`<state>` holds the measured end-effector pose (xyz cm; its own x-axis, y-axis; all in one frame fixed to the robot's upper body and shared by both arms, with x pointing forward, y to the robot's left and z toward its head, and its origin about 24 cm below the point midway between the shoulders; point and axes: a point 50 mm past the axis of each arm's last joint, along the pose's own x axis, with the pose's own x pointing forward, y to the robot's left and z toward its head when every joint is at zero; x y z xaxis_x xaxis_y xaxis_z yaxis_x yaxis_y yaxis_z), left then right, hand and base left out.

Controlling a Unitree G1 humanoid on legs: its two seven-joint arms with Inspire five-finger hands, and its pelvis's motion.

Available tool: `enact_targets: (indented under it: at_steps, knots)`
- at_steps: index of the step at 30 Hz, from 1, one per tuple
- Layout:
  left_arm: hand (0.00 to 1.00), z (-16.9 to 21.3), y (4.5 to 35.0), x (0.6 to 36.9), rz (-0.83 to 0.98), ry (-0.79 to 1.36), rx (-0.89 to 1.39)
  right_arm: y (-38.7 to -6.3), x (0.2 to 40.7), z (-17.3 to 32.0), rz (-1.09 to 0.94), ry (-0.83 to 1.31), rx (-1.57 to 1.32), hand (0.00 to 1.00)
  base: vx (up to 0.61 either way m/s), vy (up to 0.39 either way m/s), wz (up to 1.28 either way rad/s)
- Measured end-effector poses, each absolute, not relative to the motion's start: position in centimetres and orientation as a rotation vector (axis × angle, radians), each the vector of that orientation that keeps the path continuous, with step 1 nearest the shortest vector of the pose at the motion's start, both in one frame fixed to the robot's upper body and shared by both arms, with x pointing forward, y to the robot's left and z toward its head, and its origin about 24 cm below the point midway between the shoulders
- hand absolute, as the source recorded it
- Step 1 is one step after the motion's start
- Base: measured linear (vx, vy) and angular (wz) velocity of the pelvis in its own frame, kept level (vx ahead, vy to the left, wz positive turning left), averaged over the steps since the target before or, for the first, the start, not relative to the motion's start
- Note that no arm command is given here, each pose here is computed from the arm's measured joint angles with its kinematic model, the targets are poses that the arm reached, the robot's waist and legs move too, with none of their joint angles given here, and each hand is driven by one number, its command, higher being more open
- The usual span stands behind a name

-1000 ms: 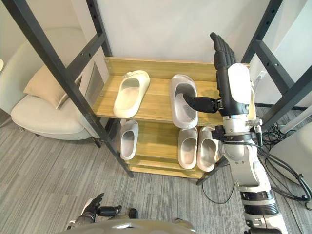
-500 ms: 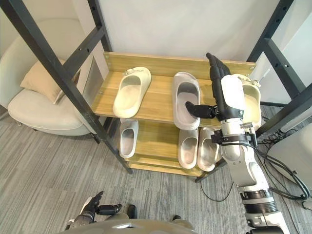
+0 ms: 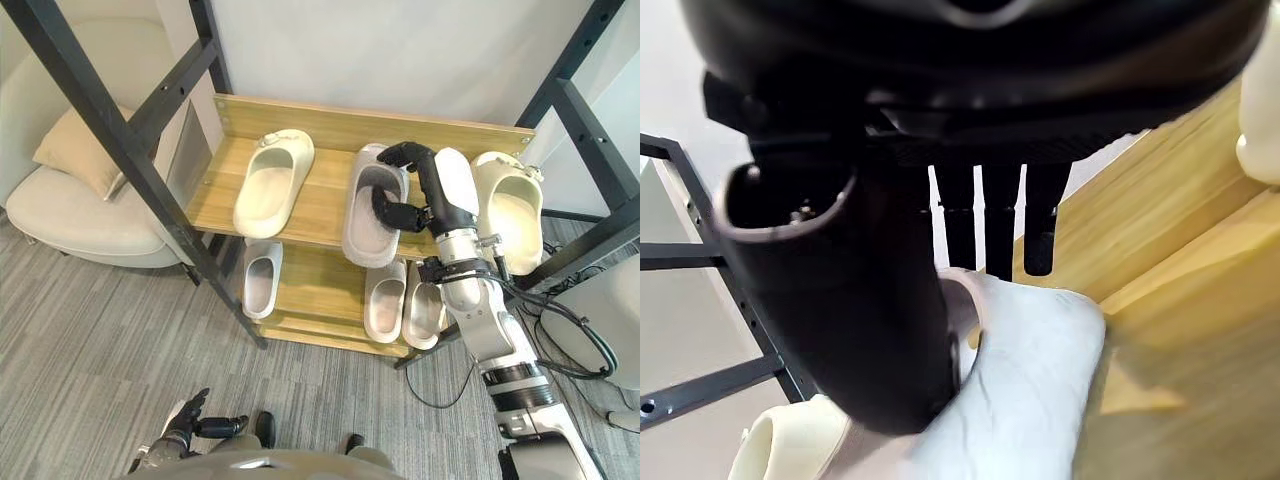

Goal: Organize the slippers on the shoe rack

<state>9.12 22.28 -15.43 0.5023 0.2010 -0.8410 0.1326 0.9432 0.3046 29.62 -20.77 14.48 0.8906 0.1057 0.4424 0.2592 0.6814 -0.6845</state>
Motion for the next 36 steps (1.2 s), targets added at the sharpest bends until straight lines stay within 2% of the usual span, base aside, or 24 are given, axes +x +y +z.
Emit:
enact_targets:
  at_steps: [12,22,27,32,36]
  knots:
    - [1.00,-15.4,22.3,9.2,0.041,1.046,0.353,-19.7,29.1,16.0,-0.046,-0.550,-0.780,0.00,-0.01,0.002,-0.02]
    - [1.00,-15.5,22.1,8.9,0.029,1.064,0.355,-18.9,24.7,23.0,-0.164,-0.950,-0.688,0.00,0.00,0.003,-0.04]
    - [1.00,-15.6,21.8,8.6,0.014,1.071,0.363,-17.8,22.6,23.8,-0.158,-1.070,-0.552,0.00,-0.01,-0.002,0.00]
    - [1.00,-15.8,21.4,8.4,0.008,1.078,0.355,-15.5,21.6,22.0,0.036,-1.017,-0.256,0.00,-0.04,-0.007,0.00]
    - [1.00,-15.8,21.2,8.3,0.006,1.079,0.350,-12.2,21.4,18.6,0.324,-0.831,-0.053,0.00,-0.02,-0.007,0.06]
